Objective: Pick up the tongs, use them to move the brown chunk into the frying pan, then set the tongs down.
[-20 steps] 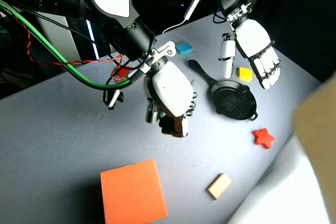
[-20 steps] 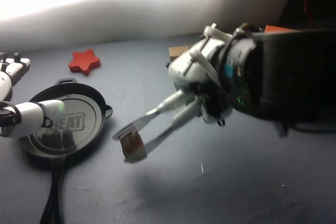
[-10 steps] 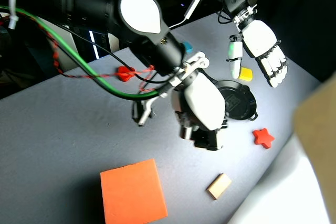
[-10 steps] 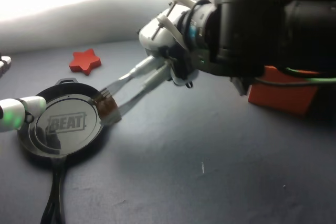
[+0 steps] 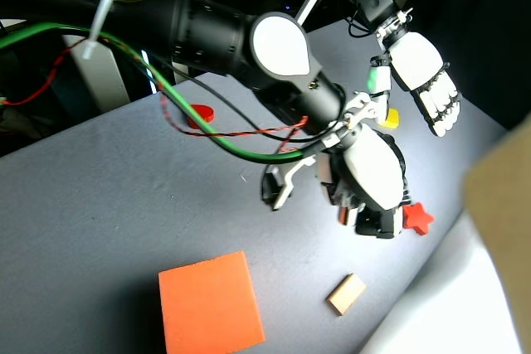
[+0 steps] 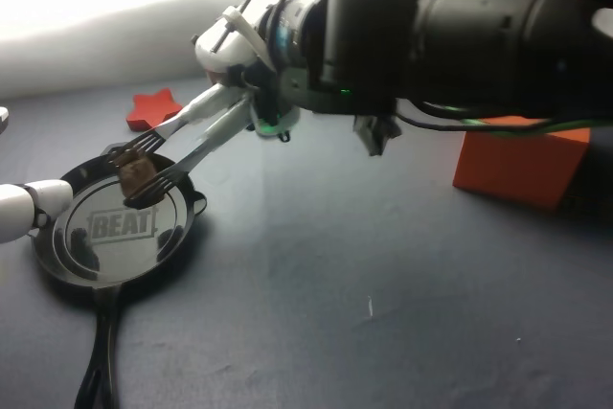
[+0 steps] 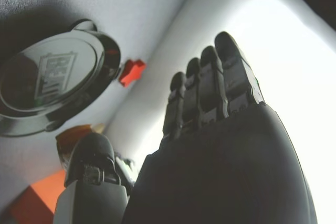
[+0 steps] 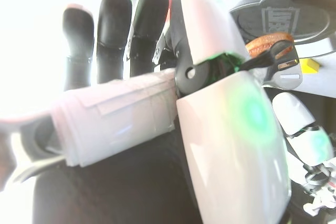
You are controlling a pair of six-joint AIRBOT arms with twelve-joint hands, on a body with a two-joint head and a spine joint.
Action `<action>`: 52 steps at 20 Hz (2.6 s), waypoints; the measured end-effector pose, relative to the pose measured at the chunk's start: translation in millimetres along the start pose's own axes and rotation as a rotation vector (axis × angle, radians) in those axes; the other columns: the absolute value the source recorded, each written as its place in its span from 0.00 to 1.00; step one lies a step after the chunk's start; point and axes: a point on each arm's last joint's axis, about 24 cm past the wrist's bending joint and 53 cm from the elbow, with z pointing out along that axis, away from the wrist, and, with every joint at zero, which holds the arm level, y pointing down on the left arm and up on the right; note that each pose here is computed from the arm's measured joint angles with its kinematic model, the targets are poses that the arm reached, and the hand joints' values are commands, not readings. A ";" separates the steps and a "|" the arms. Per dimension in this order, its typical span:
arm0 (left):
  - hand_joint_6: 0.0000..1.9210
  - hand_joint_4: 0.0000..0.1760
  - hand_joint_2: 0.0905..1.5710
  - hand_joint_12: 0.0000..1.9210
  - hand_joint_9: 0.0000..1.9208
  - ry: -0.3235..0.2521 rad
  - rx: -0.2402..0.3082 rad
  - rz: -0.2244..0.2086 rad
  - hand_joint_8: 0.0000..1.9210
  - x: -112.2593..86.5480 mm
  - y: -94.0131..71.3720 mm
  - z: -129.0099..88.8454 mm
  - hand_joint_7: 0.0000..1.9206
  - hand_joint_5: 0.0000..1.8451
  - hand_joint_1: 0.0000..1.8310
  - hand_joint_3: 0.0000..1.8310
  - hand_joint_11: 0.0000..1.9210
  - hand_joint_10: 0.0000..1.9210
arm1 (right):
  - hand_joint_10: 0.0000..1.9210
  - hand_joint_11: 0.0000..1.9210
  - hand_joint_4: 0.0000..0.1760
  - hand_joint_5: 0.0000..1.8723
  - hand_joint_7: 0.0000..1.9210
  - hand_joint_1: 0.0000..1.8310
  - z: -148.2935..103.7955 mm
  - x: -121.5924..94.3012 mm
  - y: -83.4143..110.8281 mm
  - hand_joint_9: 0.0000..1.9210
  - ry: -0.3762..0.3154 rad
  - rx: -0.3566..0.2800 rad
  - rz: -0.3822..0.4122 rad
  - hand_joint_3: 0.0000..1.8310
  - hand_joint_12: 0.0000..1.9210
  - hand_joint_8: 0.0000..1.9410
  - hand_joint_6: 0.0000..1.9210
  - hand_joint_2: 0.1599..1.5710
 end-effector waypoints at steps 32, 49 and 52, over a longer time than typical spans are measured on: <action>0.00 0.06 0.74 0.23 0.06 -0.008 0.008 0.000 0.00 -3.8 -2.6 1.1 0.05 0.04 0.00 0.00 0.00 0.00 | 0.43 0.11 0.00 0.37 0.47 0.54 -54.2 -1.5 -24.3 0.31 0.035 -0.018 -0.042 0.00 0.86 0.09 0.24 0.73; 0.00 0.05 0.74 0.23 0.05 0.087 0.158 -0.065 0.00 29.6 -73.4 -20.7 0.04 0.04 0.00 0.00 0.00 0.00 | 0.44 0.12 0.00 0.36 0.47 0.53 -119.2 38.2 -33.2 0.31 -0.037 -0.143 -0.277 0.00 0.84 0.11 0.28 0.76; 0.00 0.05 0.74 0.22 0.05 0.109 0.189 -0.081 0.00 36.0 -88.0 -29.1 0.04 0.03 0.00 0.00 0.00 0.00 | 0.46 0.11 0.00 0.35 0.46 0.52 -112.1 63.9 -22.4 0.30 -0.011 -0.179 -0.278 0.00 0.86 0.12 0.29 0.75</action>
